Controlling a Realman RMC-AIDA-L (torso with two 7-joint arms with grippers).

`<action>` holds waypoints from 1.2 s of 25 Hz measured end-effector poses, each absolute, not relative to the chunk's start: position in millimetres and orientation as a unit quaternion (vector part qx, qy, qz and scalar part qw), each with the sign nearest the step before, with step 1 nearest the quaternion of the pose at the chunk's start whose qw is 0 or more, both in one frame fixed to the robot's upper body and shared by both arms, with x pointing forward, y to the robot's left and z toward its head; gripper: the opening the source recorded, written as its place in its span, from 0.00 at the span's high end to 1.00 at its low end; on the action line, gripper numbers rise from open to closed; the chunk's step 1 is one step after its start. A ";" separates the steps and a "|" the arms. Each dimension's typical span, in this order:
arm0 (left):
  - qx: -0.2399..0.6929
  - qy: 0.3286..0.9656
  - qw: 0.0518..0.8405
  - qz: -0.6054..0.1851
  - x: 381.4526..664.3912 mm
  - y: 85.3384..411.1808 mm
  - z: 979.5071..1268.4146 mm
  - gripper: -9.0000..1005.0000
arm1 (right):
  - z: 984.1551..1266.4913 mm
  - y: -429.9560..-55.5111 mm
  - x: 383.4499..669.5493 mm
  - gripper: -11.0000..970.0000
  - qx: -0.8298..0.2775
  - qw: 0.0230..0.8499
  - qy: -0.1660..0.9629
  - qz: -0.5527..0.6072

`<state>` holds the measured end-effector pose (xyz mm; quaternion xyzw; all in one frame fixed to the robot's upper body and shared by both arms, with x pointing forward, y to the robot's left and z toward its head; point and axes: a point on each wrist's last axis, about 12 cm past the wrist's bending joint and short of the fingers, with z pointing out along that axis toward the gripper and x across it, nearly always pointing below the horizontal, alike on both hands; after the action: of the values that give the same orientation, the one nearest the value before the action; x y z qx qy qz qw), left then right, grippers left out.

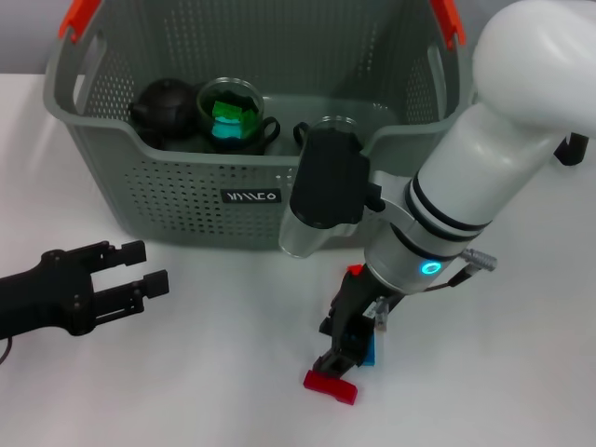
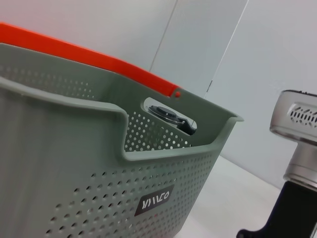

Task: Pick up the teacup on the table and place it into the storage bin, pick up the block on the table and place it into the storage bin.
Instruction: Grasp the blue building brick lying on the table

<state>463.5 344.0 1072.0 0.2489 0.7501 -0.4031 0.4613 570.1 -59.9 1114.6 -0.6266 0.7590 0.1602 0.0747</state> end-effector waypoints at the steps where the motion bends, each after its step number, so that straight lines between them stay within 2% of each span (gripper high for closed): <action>1: 0.249 0.750 0.461 -0.403 463.3 344.1 1071.9 0.34 | 1115.9 -61.0 570.0 0.45 -0.632 0.078 0.756 0.153; 10: 0.247 0.751 0.461 -0.404 462.0 343.9 1070.9 0.34 | 1130.7 -78.5 566.6 0.45 -0.624 0.090 0.758 0.167; 20: 0.247 0.751 0.461 -0.404 462.4 343.7 1071.0 0.34 | 1128.3 -92.6 566.5 0.45 -0.616 0.084 0.763 0.177; 30: 0.247 0.751 0.461 -0.404 462.1 343.7 1070.9 0.34 | 1132.5 -99.5 569.3 0.36 -0.602 0.083 0.770 0.193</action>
<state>462.1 343.7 1070.9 0.2467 0.7506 -0.4045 0.4606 569.3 -99.5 1132.5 -0.6020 0.7703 0.1935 0.0830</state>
